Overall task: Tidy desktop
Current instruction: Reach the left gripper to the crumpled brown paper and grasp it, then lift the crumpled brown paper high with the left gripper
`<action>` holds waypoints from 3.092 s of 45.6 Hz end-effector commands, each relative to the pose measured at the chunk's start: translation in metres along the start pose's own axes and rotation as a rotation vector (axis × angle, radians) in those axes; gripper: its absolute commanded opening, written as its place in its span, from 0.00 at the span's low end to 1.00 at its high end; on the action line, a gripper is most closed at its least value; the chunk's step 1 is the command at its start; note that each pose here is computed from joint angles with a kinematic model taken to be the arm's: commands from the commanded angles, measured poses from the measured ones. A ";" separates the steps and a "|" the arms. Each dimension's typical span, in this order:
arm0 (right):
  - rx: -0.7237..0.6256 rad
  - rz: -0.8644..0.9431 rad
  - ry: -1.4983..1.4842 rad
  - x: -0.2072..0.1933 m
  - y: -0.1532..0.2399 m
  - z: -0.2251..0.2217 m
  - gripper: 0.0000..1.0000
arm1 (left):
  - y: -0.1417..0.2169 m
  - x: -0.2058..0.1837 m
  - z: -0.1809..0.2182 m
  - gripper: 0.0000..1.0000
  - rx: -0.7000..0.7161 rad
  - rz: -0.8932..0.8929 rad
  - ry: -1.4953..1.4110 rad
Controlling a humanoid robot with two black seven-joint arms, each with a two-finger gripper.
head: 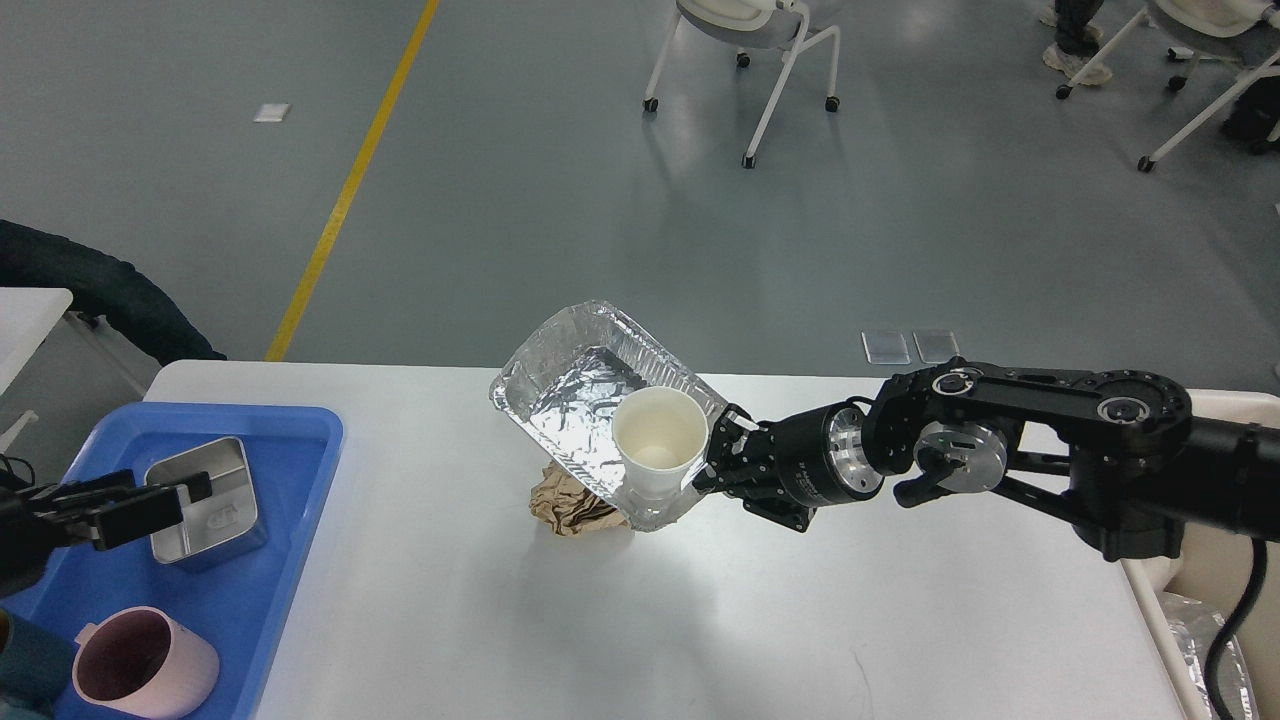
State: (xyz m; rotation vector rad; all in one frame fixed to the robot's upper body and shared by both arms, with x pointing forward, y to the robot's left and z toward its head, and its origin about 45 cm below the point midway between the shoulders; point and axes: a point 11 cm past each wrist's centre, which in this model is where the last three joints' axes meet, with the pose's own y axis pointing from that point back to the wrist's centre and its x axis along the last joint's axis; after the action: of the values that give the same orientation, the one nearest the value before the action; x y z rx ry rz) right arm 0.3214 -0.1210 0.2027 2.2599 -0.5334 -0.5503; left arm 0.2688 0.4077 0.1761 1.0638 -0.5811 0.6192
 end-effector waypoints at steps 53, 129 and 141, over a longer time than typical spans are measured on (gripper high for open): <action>0.019 0.016 -0.004 0.006 0.009 -0.003 0.00 | -0.210 -0.071 0.160 0.92 -0.254 -0.087 -0.471; 0.006 0.012 -0.005 0.004 0.005 0.001 0.00 | -0.009 0.022 0.028 0.00 -0.126 -0.044 -0.615; 0.005 0.006 0.000 0.001 0.002 0.001 0.00 | 0.004 0.082 0.053 0.00 -0.168 0.139 -0.575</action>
State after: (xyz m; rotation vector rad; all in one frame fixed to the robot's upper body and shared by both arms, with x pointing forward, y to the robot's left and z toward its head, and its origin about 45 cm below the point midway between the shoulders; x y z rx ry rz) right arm 0.3222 -0.1251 0.2041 2.2619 -0.5459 -0.5492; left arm 0.2994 0.3888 0.2248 1.1219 -1.1347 0.2983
